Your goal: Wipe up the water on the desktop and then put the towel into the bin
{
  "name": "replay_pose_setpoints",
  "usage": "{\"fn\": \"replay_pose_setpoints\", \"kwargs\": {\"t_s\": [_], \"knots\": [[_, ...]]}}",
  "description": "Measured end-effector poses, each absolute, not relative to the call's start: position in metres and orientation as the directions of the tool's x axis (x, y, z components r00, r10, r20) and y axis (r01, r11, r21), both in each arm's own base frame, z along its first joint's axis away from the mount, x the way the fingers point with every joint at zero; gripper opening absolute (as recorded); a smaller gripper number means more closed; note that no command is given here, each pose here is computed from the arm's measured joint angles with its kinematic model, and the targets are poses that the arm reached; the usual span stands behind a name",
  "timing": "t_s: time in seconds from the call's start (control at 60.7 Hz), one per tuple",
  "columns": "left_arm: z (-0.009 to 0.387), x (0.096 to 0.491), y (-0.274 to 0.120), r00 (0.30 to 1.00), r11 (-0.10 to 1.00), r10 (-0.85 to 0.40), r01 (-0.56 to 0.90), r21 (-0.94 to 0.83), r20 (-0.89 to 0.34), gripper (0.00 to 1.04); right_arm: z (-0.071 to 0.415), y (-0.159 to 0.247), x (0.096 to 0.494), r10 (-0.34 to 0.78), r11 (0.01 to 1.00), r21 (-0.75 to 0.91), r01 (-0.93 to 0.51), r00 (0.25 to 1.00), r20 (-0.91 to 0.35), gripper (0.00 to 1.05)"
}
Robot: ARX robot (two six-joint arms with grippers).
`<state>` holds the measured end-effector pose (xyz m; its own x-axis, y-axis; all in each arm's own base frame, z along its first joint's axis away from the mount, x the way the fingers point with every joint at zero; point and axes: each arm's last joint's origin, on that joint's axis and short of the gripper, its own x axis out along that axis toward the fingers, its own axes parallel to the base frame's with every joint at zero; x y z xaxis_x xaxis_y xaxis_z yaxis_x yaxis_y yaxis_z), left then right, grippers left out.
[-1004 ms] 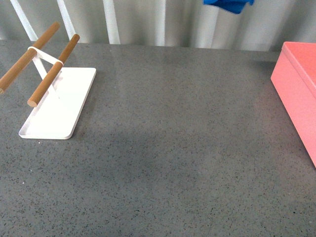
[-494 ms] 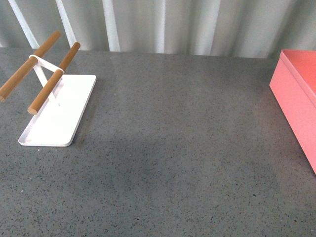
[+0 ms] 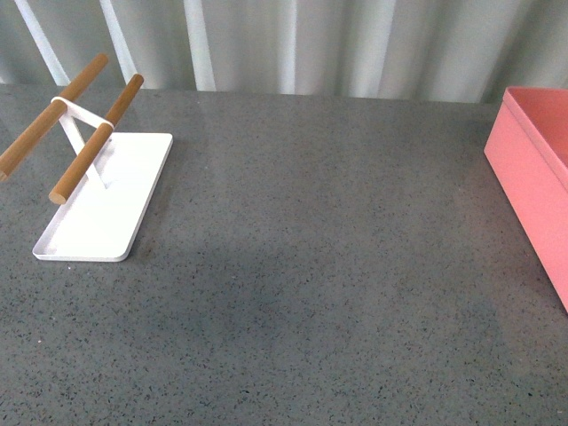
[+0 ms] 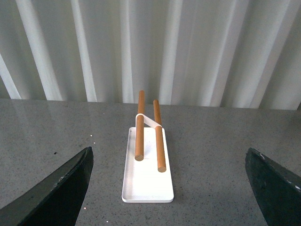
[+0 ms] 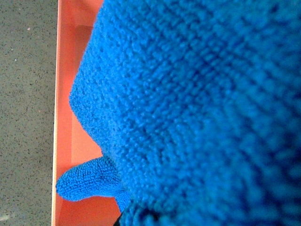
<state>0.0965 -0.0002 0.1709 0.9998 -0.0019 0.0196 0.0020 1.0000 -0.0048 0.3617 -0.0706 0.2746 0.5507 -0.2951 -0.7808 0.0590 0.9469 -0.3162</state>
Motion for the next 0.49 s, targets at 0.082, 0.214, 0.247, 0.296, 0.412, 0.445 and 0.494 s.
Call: {"fn": "replay_pose_setpoints", "kwargs": {"t_s": [0.082,0.214,0.247,0.296,0.412,0.445,0.494], "knots": [[0.171,0.096,0.000,1.000,1.000,-0.002,0.002,-0.005,0.020,0.98,0.269,-0.074,0.365,-0.309,0.943,-0.325,0.072,0.550,-0.776,0.06],[0.171,0.096,0.000,1.000,1.000,-0.002,0.002,-0.005,0.020,0.98,0.259,-0.077,0.372,-0.312,0.943,-0.326,0.071,0.534,-0.786,0.06],[0.171,0.096,0.000,1.000,1.000,-0.002,0.002,-0.005,0.020,0.98,0.256,-0.077,0.374,-0.313,0.943,-0.327,0.070,0.528,-0.790,0.06],[0.171,0.096,0.000,1.000,1.000,-0.002,0.002,-0.005,0.020,0.98,0.251,-0.078,0.377,-0.311,0.943,-0.325,0.067,0.519,-0.796,0.06],[0.171,0.096,0.000,1.000,1.000,-0.002,0.002,-0.005,0.020,0.98,0.244,-0.078,0.383,-0.287,0.953,-0.295,0.063,0.487,-0.825,0.19],[0.171,0.096,0.000,1.000,1.000,-0.002,0.002,-0.005,0.020,0.98,0.244,-0.078,0.383,-0.286,0.954,-0.291,0.068,0.487,-0.825,0.28],[0.171,0.096,0.000,1.000,1.000,-0.002,0.002,-0.005,0.020,0.98,0.245,-0.078,0.384,-0.286,0.955,-0.289,0.072,0.489,-0.824,0.38]]}}
